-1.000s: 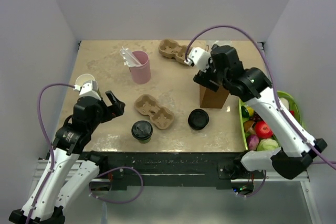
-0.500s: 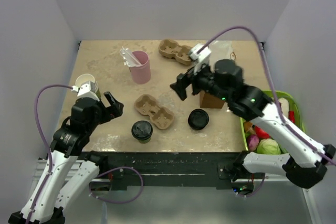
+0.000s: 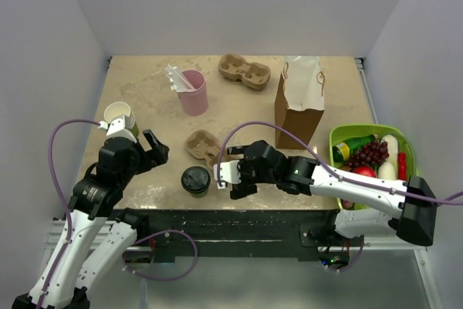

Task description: Pack the takeout coffee

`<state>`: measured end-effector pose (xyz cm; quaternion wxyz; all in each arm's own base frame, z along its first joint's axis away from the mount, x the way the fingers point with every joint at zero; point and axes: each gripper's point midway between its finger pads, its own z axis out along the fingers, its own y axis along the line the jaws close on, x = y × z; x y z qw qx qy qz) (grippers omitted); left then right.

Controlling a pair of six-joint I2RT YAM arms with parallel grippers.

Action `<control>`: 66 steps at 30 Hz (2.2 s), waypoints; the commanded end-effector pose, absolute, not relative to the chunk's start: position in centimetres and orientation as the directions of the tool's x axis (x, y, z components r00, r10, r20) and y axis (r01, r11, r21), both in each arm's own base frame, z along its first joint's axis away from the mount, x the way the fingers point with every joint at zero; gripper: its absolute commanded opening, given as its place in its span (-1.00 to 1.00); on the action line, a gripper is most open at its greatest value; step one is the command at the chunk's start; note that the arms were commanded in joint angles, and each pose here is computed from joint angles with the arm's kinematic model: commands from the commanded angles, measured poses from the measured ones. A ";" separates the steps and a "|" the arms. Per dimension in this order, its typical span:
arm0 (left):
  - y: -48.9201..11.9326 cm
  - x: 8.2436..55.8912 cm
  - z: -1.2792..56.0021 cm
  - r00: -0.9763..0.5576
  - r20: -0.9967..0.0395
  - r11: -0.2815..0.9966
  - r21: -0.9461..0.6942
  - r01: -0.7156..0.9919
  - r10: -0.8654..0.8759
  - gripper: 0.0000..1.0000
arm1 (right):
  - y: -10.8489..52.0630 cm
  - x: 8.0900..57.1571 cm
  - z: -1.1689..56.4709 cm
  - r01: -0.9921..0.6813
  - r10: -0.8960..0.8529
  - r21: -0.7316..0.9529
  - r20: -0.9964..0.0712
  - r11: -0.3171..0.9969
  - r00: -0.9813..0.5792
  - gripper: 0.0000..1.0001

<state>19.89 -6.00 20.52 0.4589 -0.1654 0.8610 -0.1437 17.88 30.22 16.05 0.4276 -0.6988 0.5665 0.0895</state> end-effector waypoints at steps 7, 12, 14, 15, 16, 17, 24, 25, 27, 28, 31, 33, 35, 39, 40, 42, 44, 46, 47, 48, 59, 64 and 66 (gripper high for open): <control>-5.9 20.1 20.1 -0.537 -0.753 0.921 -0.365 -0.139 -0.380 0.99 | 32.9 19.4 12.2 -0.806 -0.654 -0.481 -0.493 -0.345 0.574 0.90; -5.8 20.3 20.0 -0.537 -0.754 0.922 -0.358 -0.149 -0.379 0.99 | 32.1 22.0 10.4 -0.821 -0.672 -0.444 -0.488 -0.358 0.557 0.88; -6.2 20.4 19.9 -0.551 -0.749 0.925 -0.357 -0.130 -0.367 0.99 | 32.7 22.1 9.7 -0.816 -0.639 -0.435 -0.513 -0.382 0.573 0.87; -6.4 20.5 19.7 -0.557 -0.747 0.925 -0.358 -0.125 -0.364 0.99 | 33.1 22.3 9.7 -0.812 -0.629 -0.440 -0.519 -0.384 0.579 0.87; -6.5 20.6 19.6 -0.565 -0.743 0.927 -0.355 -0.122 -0.359 0.99 | 33.3 22.1 9.0 -0.804 -0.617 -0.426 -0.517 -0.416 0.593 0.86; -6.6 20.6 19.4 -0.572 -0.739 0.927 -0.355 -0.120 -0.357 0.99 | 33.3 22.0 8.7 -0.805 -0.618 -0.413 -0.517 -0.426 0.592 0.84; -6.6 20.8 19.1 -0.584 -0.729 0.928 -0.350 -0.131 -0.357 0.99 | 34.0 22.9 6.7 -0.818 -0.638 -0.381 -0.513 -0.430 0.574 0.64; -6.7 20.8 19.1 -0.583 -0.729 0.927 -0.352 -0.129 -0.358 0.99 | 34.0 23.0 6.2 -0.824 -0.645 -0.369 -0.512 -0.431 0.567 0.58; -6.6 20.8 19.3 -0.579 -0.734 0.928 -0.351 -0.126 -0.357 0.99 | 34.1 23.1 6.0 -0.824 -0.650 -0.366 -0.507 -0.432 0.566 0.21; -6.6 20.8 19.3 -0.577 -0.734 0.927 -0.351 -0.129 -0.358 0.99 | 34.0 23.2 5.9 -0.826 -0.654 -0.366 -0.505 -0.429 0.564 0.05; -6.5 20.8 19.2 -0.579 -0.734 0.928 -0.348 -0.130 -0.356 0.99 | 34.0 23.1 5.7 -0.828 -0.646 -0.357 -0.518 -0.431 0.560 -0.16; -6.5 20.8 19.2 -0.580 -0.733 0.929 -0.347 -0.131 -0.356 0.99 | 34.0 22.9 5.7 -0.833 -0.648 -0.343 -0.524 -0.433 0.553 -0.33; -6.6 20.8 19.1 -0.583 -0.732 0.930 -0.345 -0.129 -0.353 0.99 | 33.9 22.7 5.9 -0.837 -0.649 -0.333 -0.528 -0.435 0.548 -0.56; -6.5 20.8 19.1 -0.579 -0.735 0.930 -0.344 -0.130 -0.353 0.99 | 33.8 22.1 8.2 -0.839 -0.633 -0.350 -0.550 -0.417 0.545 -1.00; -6.5 20.8 19.0 -0.580 -0.734 0.930 -0.343 -0.131 -0.353 0.99 | 33.8 22.0 8.7 -0.838 -0.625 -0.356 -0.559 -0.413 0.545 -1.00; -6.4 20.7 19.2 -0.575 -0.738 0.929 -0.346 -0.129 -0.355 0.99 | 33.5 21.8 9.9 -0.840 -0.618 -0.377 -0.569 -0.390 0.542 -1.00; -6.4 20.7 19.2 -0.573 -0.739 0.929 -0.346 -0.130 -0.355 0.99 | 33.3 21.4 12.4 -0.828 -0.595 -0.419 -0.577 -0.373 0.560 -1.00; -6.4 20.7 19.3 -0.571 -0.740 0.929 -0.347 -0.129 -0.356 0.99 | 32.9 20.9 15.4 -0.825 -0.577 -0.456 -0.592 -0.335 0.562 -1.00; -6.5 20.8 19.3 -0.570 -0.741 0.929 -0.348 -0.126 -0.355 0.99 | 32.7 21.1 16.9 -0.826 -0.579 -0.476 -0.596 -0.303 0.556 -1.00; -6.4 20.7 19.3 -0.570 -0.741 0.929 -0.348 -0.126 -0.355 0.99 | 32.5 20.9 18.4 -0.828 -0.574 -0.490 -0.608 -0.271 0.548 -1.00; -6.7 20.6 19.8 -0.553 -0.752 0.925 -0.366 -0.100 -0.357 0.99 | 25.5 25.7 37.4 -0.669 -0.578 -0.563 -0.781 0.485 0.239 -1.00; -7.0 20.6 19.8 -0.558 -0.754 0.926 -0.370 -0.076 -0.347 0.99 | 21.4 27.8 39.7 -0.516 -0.599 -0.559 -0.794 0.650 0.106 -1.00; -7.1 20.6 19.8 -0.560 -0.753 0.926 -0.369 -0.075 -0.345 0.99 | 20.6 27.7 41.4 -0.486 -0.564 -0.531 -0.821 0.694 0.091 -1.00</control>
